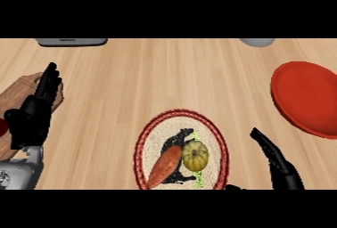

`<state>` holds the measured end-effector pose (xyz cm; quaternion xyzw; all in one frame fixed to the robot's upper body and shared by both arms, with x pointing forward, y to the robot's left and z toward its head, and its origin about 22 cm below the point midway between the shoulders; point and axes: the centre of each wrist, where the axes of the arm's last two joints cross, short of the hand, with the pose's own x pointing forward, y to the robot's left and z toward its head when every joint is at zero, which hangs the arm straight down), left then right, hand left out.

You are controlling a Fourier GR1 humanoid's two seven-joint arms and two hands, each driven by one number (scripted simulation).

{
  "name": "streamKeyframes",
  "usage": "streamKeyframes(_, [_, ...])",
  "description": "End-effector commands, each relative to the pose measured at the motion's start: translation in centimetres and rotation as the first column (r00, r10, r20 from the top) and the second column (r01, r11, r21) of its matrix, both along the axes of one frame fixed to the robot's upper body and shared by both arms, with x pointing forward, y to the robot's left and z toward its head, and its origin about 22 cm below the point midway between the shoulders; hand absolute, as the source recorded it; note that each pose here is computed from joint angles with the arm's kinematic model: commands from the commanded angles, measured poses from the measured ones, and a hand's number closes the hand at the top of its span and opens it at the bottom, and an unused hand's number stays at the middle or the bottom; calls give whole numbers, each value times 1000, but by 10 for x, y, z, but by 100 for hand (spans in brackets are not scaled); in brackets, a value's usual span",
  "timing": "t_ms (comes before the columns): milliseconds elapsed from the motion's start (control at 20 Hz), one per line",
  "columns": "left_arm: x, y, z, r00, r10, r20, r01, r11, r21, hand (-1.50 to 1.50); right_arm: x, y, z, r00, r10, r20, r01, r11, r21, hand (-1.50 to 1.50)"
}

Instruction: Pick the sweet potato from the placemat and place it in the bowl

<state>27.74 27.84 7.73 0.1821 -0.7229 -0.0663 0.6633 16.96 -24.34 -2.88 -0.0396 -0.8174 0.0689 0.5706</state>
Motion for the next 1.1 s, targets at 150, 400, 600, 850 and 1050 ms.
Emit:
streamKeyframes(150, [6,-9,1,1000,-20,-3,20,1000,0,0,-5,-1,56,988,43,-147,-93,930,-355,-150])
streamKeyframes(400, [6,4,9,999,-34,10,34,999,12,0,17,31,91,966,33,-255,-163,844,-511,-150])
streamKeyframes(600, [15,-14,2,999,-36,17,36,999,9,0,18,67,118,938,105,-332,-281,790,-545,-150])
streamKeyframes(850, [18,-21,-14,1000,-25,7,25,1000,2,0,49,108,131,890,180,-420,-404,737,-541,-150])
streamKeyframes(1050, [10,-21,-23,1000,-27,1,27,1000,3,0,44,127,110,864,168,-474,-444,696,-564,-150])
